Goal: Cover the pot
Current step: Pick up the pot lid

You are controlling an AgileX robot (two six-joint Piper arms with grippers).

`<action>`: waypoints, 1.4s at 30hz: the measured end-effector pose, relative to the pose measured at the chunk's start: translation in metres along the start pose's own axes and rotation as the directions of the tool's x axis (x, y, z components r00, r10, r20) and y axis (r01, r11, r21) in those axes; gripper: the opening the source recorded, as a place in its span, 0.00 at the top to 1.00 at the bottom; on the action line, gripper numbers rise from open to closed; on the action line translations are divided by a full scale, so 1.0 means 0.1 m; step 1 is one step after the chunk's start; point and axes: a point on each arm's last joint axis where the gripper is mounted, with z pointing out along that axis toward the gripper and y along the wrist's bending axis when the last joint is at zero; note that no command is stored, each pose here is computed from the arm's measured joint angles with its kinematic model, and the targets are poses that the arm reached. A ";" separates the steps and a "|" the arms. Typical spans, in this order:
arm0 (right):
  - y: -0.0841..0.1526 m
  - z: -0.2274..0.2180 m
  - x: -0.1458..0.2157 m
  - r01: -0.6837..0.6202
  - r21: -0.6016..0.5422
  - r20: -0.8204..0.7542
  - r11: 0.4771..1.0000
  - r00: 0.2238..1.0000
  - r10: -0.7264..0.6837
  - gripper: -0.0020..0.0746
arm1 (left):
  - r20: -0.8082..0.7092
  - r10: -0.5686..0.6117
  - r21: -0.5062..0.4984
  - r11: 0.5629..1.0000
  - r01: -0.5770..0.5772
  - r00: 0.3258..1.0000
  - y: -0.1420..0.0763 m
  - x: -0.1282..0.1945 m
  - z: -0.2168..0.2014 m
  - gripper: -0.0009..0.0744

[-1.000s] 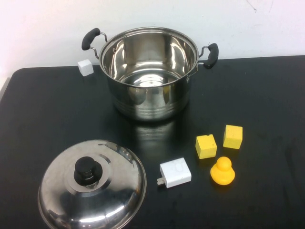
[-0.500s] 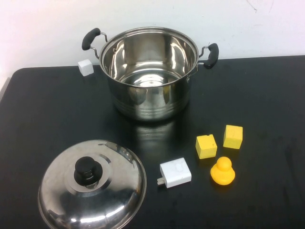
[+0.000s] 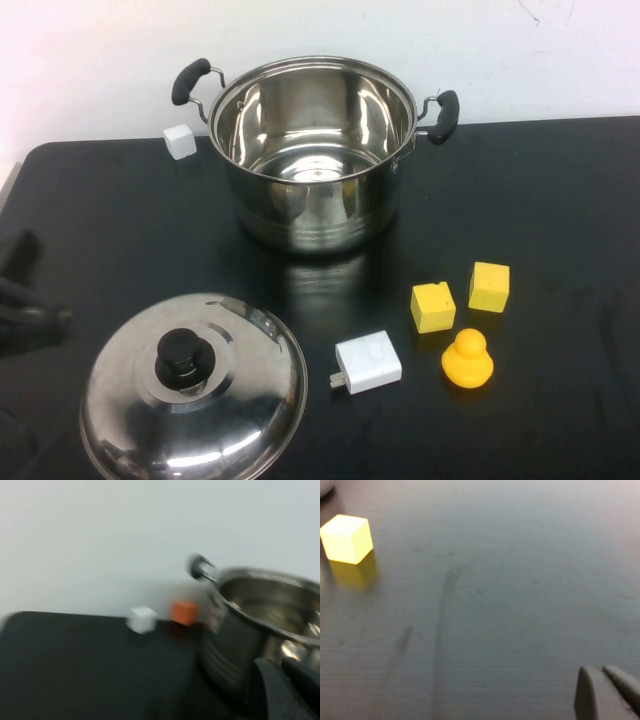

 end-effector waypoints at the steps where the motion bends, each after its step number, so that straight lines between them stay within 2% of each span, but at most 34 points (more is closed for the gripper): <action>1: 0.00 0.00 0.00 0.000 0.000 0.000 1.000 1.000 0.000 0.98 | -0.014 0.009 0.025 1.000 -0.008 1.000 -0.01 0.04 0.05 0.96; 6: 0.00 0.00 0.00 0.000 0.000 0.000 1.000 1.000 0.000 0.98 | -0.123 0.049 0.137 0.990 -0.032 0.991 -0.02 0.32 0.30 0.85; 8: 0.00 0.00 0.00 0.000 0.000 0.000 1.000 1.000 0.000 0.98 | -0.145 0.058 0.174 0.984 -0.032 0.988 -0.03 0.40 0.37 0.75; 13: 0.00 0.00 0.00 0.000 0.000 0.000 1.000 1.000 0.000 0.98 | -0.200 0.130 0.314 0.947 -0.062 0.971 -0.08 0.63 0.49 0.40; 15: 0.00 0.00 0.00 0.000 0.000 0.000 1.000 1.000 0.000 0.98 | -0.238 0.159 0.345 0.936 -0.070 0.958 -0.08 0.72 0.52 0.31; 18: 0.00 0.00 0.00 0.000 0.000 0.000 1.000 1.000 0.000 0.98 | -0.283 0.170 0.351 0.934 -0.063 0.944 -0.06 0.83 0.56 0.25; 24: 0.00 0.00 0.00 0.000 0.000 0.000 1.000 1.000 0.000 0.98 | -0.320 0.233 0.354 0.929 -0.113 0.918 -0.02 0.92 0.58 0.23; 28: 0.00 0.00 0.00 0.000 0.000 0.000 1.000 1.000 0.000 0.98 | -0.341 0.262 0.355 0.925 -0.134 0.903 0.00 0.98 0.59 0.26; 32: 0.00 0.00 0.00 0.000 0.000 0.000 1.000 1.000 0.000 0.98 | -0.360 0.289 0.365 0.918 -0.151 0.887 0.01 1.02 0.59 0.39; 35: 0.00 0.00 0.00 0.000 0.000 0.000 1.000 1.000 0.000 0.98 | -0.355 0.301 0.375 0.913 -0.160 0.885 0.01 1.03 0.60 0.57; 39: 0.00 0.00 0.00 0.000 0.000 0.000 1.000 1.000 0.000 0.98 | -0.351 0.281 0.366 0.919 -0.146 0.893 0.01 1.01 0.61 0.56; 42: 0.00 0.00 0.00 0.000 0.000 0.000 1.000 1.000 0.000 0.98 | -0.362 0.197 0.319 0.945 -0.078 0.911 0.01 0.95 0.65 0.56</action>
